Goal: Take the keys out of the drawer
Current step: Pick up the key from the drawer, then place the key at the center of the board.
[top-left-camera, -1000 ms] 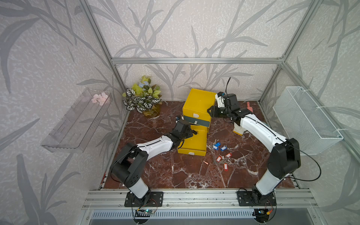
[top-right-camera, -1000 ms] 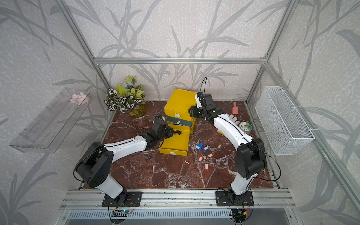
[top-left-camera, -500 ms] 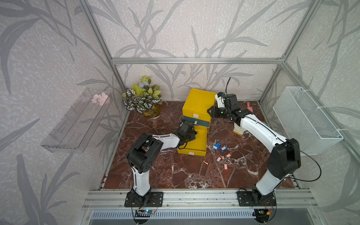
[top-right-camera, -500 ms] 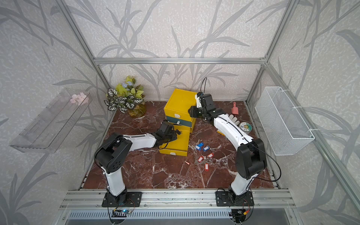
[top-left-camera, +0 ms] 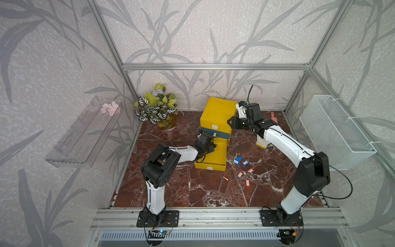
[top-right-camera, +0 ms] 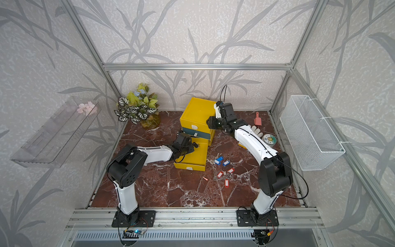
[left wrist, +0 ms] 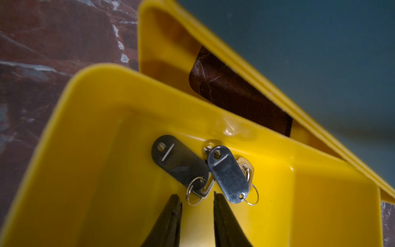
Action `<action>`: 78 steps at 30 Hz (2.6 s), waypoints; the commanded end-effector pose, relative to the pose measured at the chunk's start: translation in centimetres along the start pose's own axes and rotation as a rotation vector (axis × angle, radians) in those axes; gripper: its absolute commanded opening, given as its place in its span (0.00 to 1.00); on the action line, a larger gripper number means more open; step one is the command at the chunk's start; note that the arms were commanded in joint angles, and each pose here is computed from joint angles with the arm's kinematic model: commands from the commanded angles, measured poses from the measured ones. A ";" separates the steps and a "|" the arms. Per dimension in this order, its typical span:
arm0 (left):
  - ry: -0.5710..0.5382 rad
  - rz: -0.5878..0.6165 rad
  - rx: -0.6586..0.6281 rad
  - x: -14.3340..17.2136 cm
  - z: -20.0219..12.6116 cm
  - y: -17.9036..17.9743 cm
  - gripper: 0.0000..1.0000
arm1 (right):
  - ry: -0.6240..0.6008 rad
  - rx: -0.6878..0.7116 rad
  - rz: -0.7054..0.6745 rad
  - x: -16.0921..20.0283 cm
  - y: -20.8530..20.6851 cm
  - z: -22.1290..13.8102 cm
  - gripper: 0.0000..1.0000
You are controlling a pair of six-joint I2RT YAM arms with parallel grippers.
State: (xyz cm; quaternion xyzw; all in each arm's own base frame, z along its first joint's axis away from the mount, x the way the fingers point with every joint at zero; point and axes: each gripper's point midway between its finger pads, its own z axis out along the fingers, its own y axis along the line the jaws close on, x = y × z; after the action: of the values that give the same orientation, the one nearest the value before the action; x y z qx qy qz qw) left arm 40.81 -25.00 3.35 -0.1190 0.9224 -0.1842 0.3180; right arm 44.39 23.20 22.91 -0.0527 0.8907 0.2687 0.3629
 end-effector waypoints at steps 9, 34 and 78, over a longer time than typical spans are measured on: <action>0.024 0.001 0.010 0.3 1.5 0.1 0.25 | 0.198 -0.011 0.007 5.6 0.0 1.3 0.43; -0.075 0.067 0.093 -3.5 -4.5 -2.2 0.00 | 0.172 -0.010 -0.003 4.8 0.4 0.5 0.43; -0.214 0.211 0.009 -4.5 -19.7 1.7 0.42 | 0.151 -0.025 -0.025 4.6 1.3 -0.3 0.44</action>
State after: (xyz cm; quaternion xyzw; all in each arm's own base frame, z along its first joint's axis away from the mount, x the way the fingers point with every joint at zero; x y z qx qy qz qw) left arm 30.68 -13.14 17.19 -0.1298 0.8945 -0.1304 0.4075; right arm 43.27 23.96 23.02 -0.0653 0.8930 0.2728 0.3521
